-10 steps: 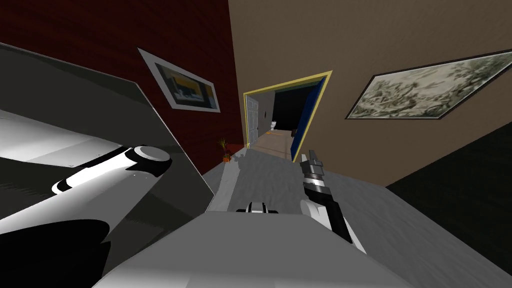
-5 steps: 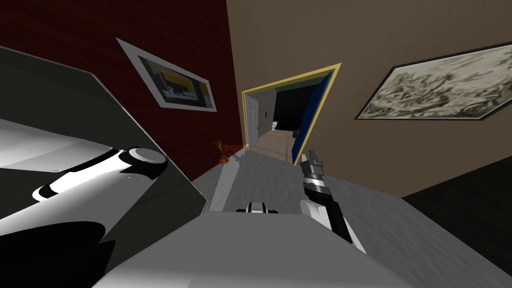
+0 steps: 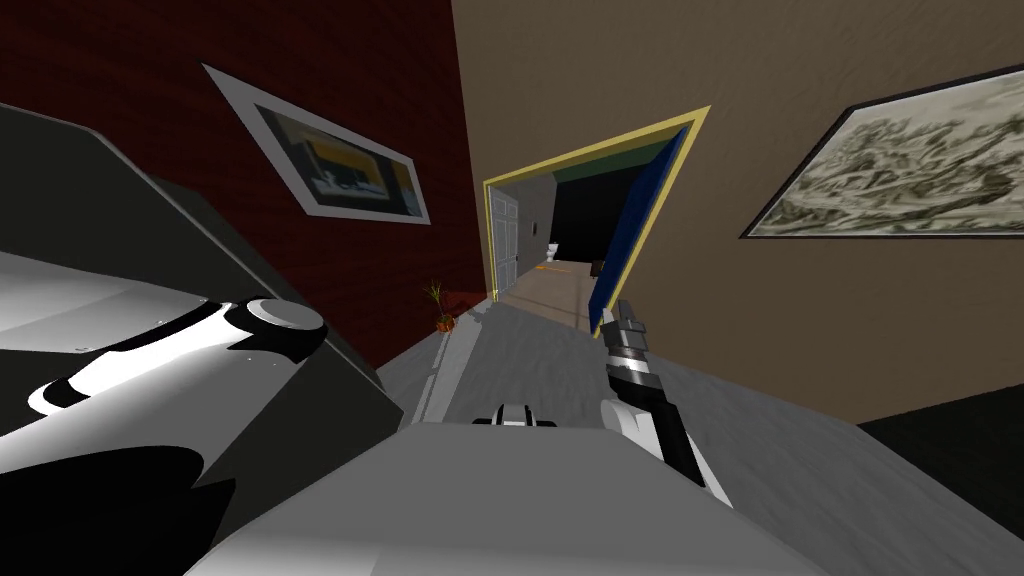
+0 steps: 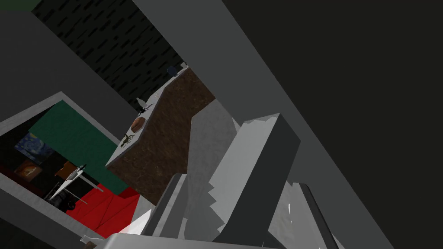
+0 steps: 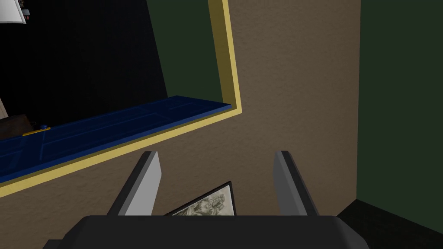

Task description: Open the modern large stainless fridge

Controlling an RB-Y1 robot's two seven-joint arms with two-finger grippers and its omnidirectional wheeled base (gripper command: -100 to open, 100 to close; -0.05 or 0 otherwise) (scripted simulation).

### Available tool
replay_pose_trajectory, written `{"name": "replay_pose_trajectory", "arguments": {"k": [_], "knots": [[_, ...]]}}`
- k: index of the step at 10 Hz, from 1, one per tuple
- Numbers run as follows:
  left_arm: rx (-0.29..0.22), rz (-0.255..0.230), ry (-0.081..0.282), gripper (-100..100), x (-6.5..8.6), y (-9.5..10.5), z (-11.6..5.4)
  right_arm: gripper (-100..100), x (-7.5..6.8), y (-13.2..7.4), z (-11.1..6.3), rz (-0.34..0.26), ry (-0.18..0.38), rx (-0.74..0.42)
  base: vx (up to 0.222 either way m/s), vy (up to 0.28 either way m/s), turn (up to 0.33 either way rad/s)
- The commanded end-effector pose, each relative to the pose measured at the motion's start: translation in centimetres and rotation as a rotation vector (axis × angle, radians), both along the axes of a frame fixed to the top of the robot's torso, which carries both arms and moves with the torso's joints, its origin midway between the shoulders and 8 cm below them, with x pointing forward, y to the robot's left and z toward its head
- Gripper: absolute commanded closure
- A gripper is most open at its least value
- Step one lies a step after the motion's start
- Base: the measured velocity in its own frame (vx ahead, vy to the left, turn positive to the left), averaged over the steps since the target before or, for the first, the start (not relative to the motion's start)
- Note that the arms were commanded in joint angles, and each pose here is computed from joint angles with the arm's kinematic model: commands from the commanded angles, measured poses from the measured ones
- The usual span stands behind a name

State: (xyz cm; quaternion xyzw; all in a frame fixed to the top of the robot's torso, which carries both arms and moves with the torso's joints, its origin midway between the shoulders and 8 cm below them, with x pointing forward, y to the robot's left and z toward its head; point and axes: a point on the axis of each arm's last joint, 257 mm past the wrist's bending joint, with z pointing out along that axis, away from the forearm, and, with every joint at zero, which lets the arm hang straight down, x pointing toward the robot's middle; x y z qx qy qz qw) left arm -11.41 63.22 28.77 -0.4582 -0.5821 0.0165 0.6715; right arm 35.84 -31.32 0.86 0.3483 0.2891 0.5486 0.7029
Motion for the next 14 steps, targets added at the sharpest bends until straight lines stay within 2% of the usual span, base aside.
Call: {"name": "replay_pose_trajectory", "arguments": {"k": [1, 5, 6, 14], "knots": [[0.012, 0.090, 0.014, 100, -1.6, -2.6, 0.6, 0, 0.0, 0.0, 0.0, 0.000, 0.000, 0.000, 0.268, -0.076, 0.060], [0.019, 0.230, 0.023, 100, -4.0, -6.5, 1.0, 0, 0.0, 0.0, 0.0, 0.000, 0.000, 0.000, 0.238, -0.081, 0.056], [0.009, 0.212, 0.010, -100, -4.0, -6.1, 1.6, 0, 0.0, 0.0, 0.0, 0.000, 0.000, 0.000, 0.140, -0.005, -0.023], [-0.005, 0.244, 0.012, -100, -6.8, -7.3, 5.3, 0, 0.0, 0.0, 0.0, 0.000, 0.000, 0.000, -0.005, 0.023, -0.042]]}}
